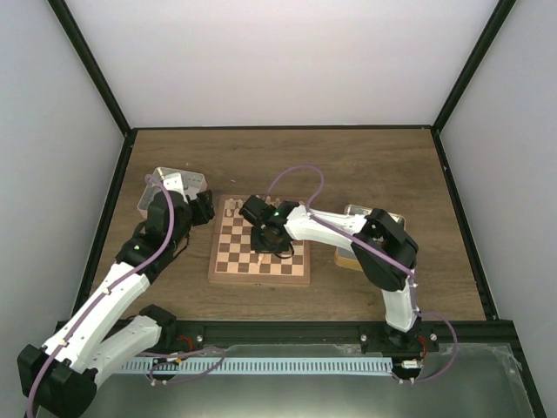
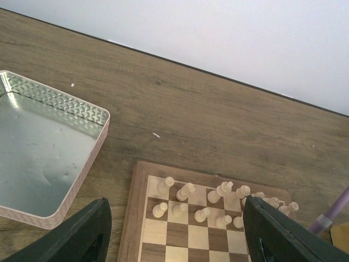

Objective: Set up the chess pieces on the board
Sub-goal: Pick up the chess piece from the chessboard.

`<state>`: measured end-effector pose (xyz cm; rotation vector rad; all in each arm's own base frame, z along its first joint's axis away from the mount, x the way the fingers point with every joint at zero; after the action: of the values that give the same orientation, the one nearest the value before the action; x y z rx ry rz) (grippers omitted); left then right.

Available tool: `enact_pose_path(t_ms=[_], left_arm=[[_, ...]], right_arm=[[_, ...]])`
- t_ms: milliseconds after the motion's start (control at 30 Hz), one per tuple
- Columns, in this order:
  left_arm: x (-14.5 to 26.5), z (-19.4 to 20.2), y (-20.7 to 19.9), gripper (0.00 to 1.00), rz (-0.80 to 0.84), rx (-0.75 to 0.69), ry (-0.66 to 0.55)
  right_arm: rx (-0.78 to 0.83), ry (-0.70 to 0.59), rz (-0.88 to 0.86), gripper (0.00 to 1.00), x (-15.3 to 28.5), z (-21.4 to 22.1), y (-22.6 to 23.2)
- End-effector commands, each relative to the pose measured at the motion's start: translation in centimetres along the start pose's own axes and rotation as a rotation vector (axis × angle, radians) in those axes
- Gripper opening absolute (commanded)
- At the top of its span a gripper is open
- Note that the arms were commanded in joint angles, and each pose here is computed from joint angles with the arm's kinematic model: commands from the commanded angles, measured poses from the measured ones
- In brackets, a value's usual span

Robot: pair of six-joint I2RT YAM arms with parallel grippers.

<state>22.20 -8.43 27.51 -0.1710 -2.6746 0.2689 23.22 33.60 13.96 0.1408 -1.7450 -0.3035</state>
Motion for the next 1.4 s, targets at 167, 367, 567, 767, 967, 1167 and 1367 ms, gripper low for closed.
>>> enact_pose_path(t_ms=[167, 367, 567, 767, 967, 1167, 1367], left_arm=[[-0.1, -0.1, 0.0, 0.68, 0.009, 0.013, -0.016], [0.1, -0.5, -0.1, 0.68, 0.025, 0.011, -0.029], [0.0, -0.2, -1.2, 0.69, 0.154, -0.006, -0.012], [-0.1, 1.7, -2.5, 0.72, 0.386, 0.019, 0.017], [0.7, 4.0, -3.4, 0.73, 0.638, 0.047, -0.03], [0.6, 4.9, -4.8, 0.72, 0.844, 0.056, 0.018], [-0.4, 5.0, -5.1, 0.67, 0.851, 0.146, 0.069]], right_arm=[[-0.006, -0.026, 0.087, 0.19, -1.2, -0.1, -0.2], [-0.001, -0.076, 0.065, 0.11, -0.6, -0.6, 0.3], [-0.084, -0.216, -0.109, 0.11, 2.5, -2.1, 1.2], [-0.281, -0.244, -0.404, 0.11, 6.1, -3.9, 0.5], [-0.464, -0.144, -0.656, 0.09, 8.5, -5.7, -0.4], [-0.559, -0.12, -0.821, 0.09, 10.9, -6.2, -0.2], [-0.613, -0.105, -0.916, 0.09, 12.7, -6.3, 0.1]])
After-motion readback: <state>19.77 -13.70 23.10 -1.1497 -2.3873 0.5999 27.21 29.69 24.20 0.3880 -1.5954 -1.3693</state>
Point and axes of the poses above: each gripper's point midway between its finger pads, its own x axis back along the fingers, its own y axis along the line the jaws close on, z = x × y, the point moved 9 cm from there along x, back along the fingers, and after that the axes turned 9 degrees about -x, right-handed, at the moved point
